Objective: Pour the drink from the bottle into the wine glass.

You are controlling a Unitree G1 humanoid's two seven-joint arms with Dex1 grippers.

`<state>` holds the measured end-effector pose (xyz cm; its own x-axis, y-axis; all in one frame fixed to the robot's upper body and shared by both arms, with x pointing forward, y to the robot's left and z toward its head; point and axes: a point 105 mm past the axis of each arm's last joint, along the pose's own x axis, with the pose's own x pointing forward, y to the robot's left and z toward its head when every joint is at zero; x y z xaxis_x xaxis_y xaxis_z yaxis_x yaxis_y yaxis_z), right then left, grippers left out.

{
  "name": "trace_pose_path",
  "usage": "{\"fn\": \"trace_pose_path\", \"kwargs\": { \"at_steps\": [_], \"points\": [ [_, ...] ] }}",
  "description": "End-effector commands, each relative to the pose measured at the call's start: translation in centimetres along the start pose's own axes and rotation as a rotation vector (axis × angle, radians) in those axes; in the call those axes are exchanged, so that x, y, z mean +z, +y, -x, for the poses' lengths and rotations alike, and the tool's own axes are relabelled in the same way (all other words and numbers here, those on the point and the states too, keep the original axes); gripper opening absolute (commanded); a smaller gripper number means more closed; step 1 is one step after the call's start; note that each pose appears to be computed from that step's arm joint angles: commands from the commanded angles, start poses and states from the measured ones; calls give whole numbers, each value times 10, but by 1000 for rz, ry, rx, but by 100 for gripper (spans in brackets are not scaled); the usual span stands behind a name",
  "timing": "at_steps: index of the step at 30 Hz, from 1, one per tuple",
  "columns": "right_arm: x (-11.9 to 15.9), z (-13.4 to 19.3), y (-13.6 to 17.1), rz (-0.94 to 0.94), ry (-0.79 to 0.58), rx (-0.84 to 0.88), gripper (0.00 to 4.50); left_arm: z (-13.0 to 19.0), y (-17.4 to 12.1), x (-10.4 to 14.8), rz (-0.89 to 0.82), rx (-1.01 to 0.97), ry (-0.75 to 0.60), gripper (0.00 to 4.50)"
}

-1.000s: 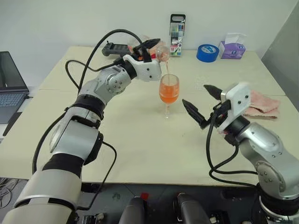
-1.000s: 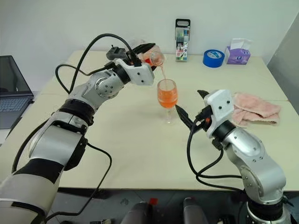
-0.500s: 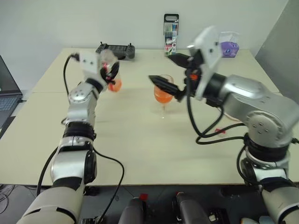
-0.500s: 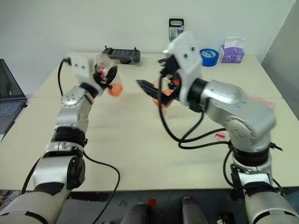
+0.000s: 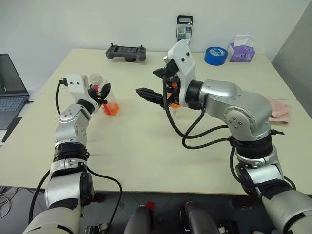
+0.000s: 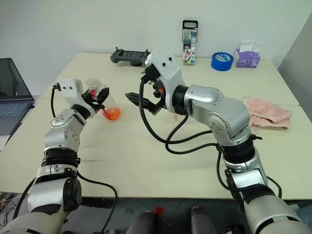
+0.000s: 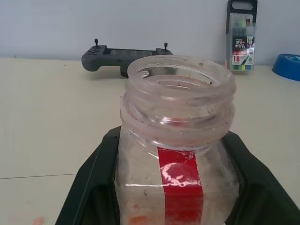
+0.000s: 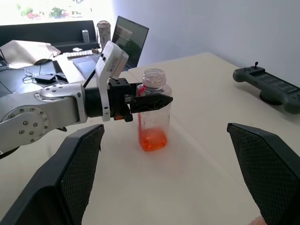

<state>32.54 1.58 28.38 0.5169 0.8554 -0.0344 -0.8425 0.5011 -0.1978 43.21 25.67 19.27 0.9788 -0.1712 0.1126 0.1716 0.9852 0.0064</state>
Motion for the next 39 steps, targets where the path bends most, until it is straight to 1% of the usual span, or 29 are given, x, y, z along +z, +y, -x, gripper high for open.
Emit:
{"fn": "trace_pose_path", "kwargs": {
  "at_steps": [1, 3, 4, 8, 9, 14, 20, 22, 24, 26, 27, 29, 30, 32, 34, 37, 39],
  "points": [
    [14, 0, 4, 45, -44, 8, 450, -2, -6, 15, -51, -19, -45, 211],
    [12, 0, 4, 47, -42, 7, 450, -4, -6, 17, -42, -5, -45, 285],
    [12, 1, 5, 47, -42, 10, 450, -5, -5, 17, -34, 3, -43, 308],
    [9, 1, 8, 50, -40, 22, 450, -3, 1, 15, -45, 31, -28, 436],
    [9, 1, 8, 51, -41, 23, 450, -3, 2, 15, -49, 29, -23, 448],
    [8, 2, 11, 59, -51, 37, 450, 0, 0, 10, -72, 9, 0, 448],
    [18, 5, 14, 81, -108, 56, 450, 17, 12, 3, -122, 55, 14, 448],
    [24, 10, 13, 91, -129, 59, 450, 28, 17, 18, -65, 36, -47, 448],
    [31, 17, 10, 103, -144, 60, 450, 39, 15, 32, -55, -24, -81, 448],
    [37, 24, 7, 115, -154, 60, 450, 49, 11, 43, -81, -91, -76, 448],
    [40, 28, 3, 123, -158, 54, 450, 55, 11, 54, -85, -120, -80, 448],
    [44, 39, -3, 139, -156, 42, 450, 64, 10, 67, -151, -177, -42, 448],
    [44, 44, -6, 144, -150, 38, 450, 67, 7, 74, -156, -212, -28, 448],
    [40, 57, -13, 134, -131, 23, 450, 71, -6, 86, -165, -303, -12, 448],
    [31, 74, -22, 101, -98, 2, 450, 75, -22, 98, -156, -410, -6, 448],
    [6, 106, -30, 90, 4, -35, 450, 79, -43, 111, -139, -549, 13, 448],
    [-9, 125, -27, 74, 73, -28, 450, 80, -56, 116, -149, -621, 18, 448]
  ]
}}
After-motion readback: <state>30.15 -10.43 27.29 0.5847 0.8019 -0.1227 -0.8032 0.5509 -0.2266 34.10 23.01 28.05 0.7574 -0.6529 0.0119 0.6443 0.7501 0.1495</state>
